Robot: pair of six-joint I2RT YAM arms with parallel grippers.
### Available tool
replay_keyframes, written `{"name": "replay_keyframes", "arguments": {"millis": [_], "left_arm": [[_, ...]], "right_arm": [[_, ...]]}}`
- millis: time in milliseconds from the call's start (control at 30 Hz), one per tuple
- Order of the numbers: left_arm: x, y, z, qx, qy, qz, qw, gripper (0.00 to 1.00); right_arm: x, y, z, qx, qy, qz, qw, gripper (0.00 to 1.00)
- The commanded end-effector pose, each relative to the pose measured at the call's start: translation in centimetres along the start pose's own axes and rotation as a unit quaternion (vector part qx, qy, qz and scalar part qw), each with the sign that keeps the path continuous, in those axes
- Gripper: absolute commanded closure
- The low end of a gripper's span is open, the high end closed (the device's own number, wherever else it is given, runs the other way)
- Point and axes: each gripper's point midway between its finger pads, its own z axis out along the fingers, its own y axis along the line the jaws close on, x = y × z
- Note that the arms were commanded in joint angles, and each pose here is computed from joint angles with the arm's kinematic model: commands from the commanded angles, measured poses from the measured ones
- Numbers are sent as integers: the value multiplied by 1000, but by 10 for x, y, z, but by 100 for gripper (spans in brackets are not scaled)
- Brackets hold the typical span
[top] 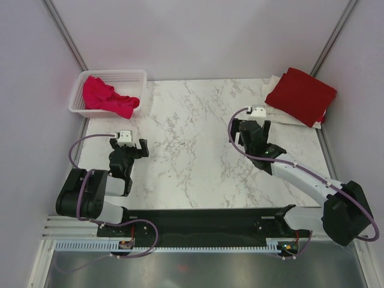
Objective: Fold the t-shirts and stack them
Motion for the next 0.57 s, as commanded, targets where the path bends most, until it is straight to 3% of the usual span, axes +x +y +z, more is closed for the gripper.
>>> {"name": "replay_keyframes", "arguments": {"millis": [0, 133, 533], "left_arm": [[-25, 7, 2, -18, -48, 9, 999, 0], [-26, 8, 2, -20, -49, 9, 999, 0], [-25, 9, 1, -21, -48, 9, 999, 0]], "right_arm": [[-21, -1, 6, -26, -5, 58, 998, 2], [-16, 19, 0, -86, 7, 90, 992, 2], [-26, 7, -22, -102, -25, 89, 991, 2]]}}
